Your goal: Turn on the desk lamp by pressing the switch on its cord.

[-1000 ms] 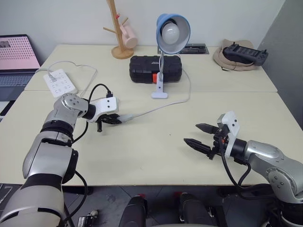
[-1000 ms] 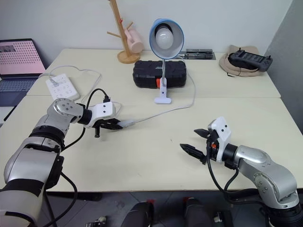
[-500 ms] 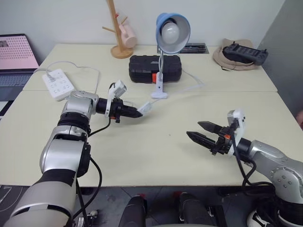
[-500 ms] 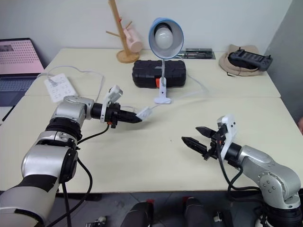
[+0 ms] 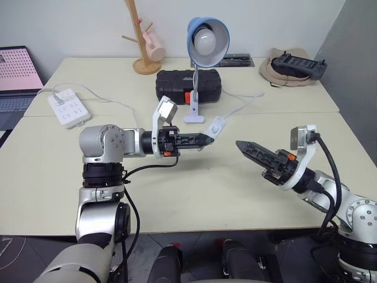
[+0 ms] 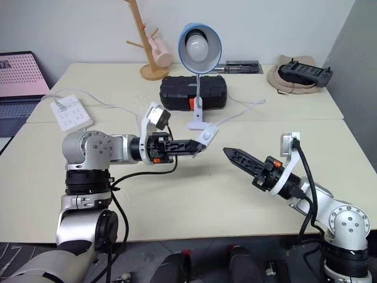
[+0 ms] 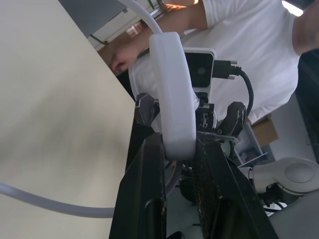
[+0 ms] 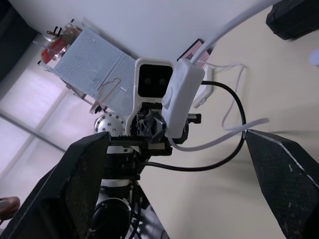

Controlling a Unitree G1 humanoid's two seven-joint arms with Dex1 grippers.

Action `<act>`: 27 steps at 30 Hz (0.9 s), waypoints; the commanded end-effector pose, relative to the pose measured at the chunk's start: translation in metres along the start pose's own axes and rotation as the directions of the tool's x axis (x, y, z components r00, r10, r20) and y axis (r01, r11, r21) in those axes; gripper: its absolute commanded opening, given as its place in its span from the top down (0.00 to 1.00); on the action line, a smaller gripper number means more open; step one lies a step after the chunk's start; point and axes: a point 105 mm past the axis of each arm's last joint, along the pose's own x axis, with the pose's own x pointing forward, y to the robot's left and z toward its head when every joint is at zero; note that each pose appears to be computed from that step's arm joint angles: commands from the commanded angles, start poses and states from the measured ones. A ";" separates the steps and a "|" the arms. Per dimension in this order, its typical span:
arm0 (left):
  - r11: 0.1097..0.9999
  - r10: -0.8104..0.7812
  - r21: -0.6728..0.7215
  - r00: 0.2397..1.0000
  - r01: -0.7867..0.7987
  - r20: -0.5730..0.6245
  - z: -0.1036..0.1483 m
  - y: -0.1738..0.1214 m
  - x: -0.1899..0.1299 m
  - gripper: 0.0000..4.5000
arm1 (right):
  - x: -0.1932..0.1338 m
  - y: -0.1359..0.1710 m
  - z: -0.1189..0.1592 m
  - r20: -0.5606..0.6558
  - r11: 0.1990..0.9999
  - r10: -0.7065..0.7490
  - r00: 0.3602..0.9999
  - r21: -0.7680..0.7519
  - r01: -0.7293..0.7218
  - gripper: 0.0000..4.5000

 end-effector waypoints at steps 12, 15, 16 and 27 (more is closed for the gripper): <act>0.997 -0.072 0.029 0.997 0.073 -0.018 -0.007 -0.018 0.009 0.91 | 0.025 0.016 -0.001 -0.090 0.994 0.104 0.991 -0.013 -0.105 0.00; 0.997 -0.073 0.029 0.997 0.074 -0.016 -0.008 -0.019 0.009 0.91 | 0.028 0.015 0.000 -0.093 0.994 0.108 0.990 -0.013 -0.110 0.00; 0.997 -0.074 0.030 0.997 0.075 -0.016 -0.008 -0.019 0.010 0.91 | 0.028 0.015 0.000 -0.097 0.994 0.110 0.989 -0.013 -0.112 0.00; 0.997 -0.073 0.032 0.997 0.073 -0.006 -0.012 -0.017 0.011 0.91 | 0.028 0.013 -0.004 -0.131 0.993 0.116 0.985 -0.014 -0.119 0.21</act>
